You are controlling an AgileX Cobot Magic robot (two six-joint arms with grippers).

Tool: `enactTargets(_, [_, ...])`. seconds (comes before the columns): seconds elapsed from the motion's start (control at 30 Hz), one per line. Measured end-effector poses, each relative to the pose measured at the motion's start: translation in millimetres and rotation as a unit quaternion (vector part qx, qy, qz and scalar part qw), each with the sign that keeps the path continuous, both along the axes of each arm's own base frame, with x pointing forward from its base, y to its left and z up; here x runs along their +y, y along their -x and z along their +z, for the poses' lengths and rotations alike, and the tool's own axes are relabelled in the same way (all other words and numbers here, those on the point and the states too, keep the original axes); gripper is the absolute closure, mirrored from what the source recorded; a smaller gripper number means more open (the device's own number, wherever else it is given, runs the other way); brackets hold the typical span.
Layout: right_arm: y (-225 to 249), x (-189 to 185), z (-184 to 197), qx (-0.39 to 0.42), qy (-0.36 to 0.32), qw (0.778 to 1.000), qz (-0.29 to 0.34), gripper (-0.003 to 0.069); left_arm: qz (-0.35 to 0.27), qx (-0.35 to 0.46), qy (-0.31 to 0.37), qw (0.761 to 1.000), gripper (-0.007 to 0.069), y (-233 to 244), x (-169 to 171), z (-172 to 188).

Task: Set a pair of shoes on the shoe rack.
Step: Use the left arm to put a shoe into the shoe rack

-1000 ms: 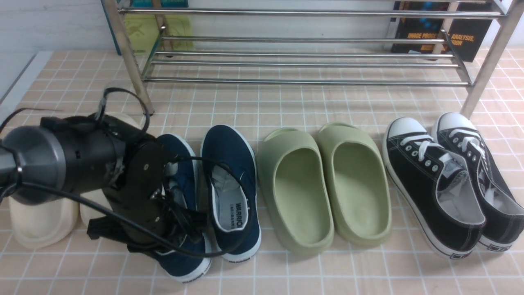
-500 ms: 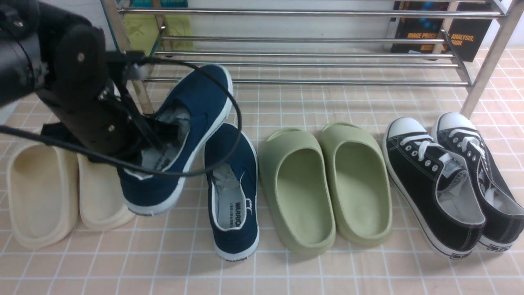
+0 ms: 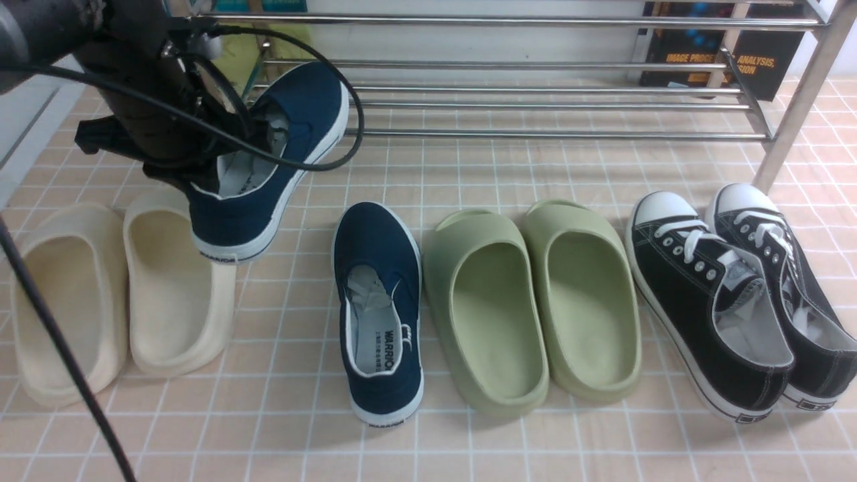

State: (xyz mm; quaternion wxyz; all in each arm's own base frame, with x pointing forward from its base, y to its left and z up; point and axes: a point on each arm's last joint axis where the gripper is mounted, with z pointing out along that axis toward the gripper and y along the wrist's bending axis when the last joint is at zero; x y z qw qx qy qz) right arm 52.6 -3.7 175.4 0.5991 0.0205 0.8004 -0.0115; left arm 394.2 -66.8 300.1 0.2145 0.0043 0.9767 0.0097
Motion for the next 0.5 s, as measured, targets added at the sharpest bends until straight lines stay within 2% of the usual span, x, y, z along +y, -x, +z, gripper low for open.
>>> enactTargets(0.33, [0, 0, 0, 0.000, 0.000, 1.000, 0.000, 0.0622, 0.023, -0.032, 0.010, 0.999, 0.0586, -68, 0, -17])
enactTargets(0.5, [0, 0, 0, 0.000, 0.000, 1.000, 0.000, 0.0617, 0.037, -0.088, 0.031, 0.995, 0.0586, -94, -4, -18])
